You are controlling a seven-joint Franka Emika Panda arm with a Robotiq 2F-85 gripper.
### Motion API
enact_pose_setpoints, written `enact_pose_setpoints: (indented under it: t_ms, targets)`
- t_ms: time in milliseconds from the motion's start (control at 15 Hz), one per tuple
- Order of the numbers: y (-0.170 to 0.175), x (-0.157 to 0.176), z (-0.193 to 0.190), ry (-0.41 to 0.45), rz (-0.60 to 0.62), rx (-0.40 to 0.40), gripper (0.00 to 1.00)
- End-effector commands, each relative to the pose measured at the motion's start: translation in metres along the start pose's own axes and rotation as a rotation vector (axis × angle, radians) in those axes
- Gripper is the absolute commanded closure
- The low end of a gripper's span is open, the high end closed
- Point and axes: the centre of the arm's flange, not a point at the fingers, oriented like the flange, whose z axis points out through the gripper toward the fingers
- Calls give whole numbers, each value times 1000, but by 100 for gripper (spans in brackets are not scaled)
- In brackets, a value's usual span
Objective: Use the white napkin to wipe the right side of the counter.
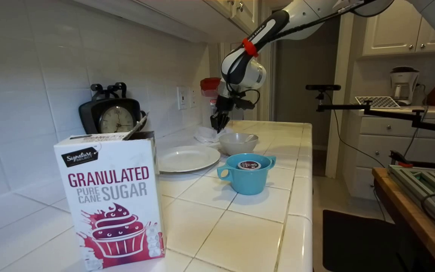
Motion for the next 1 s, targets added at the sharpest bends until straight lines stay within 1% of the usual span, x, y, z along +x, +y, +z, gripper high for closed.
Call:
enact_pose_setpoints:
  t_ms: [0, 200, 333, 467, 600, 933]
  targets:
    - [1, 1, 7, -62, -114, 19, 100]
    - [0, 1, 5, -83, -152, 11, 100]
    - [2, -3, -8, -126, -135, -5, 100]
    - [8, -14, -26, -192, -120, 1, 100]
    - [20, -25, -41, -239, -103, -4, 100]
    - [54, -56, -59, -298, -31, -30, 100]
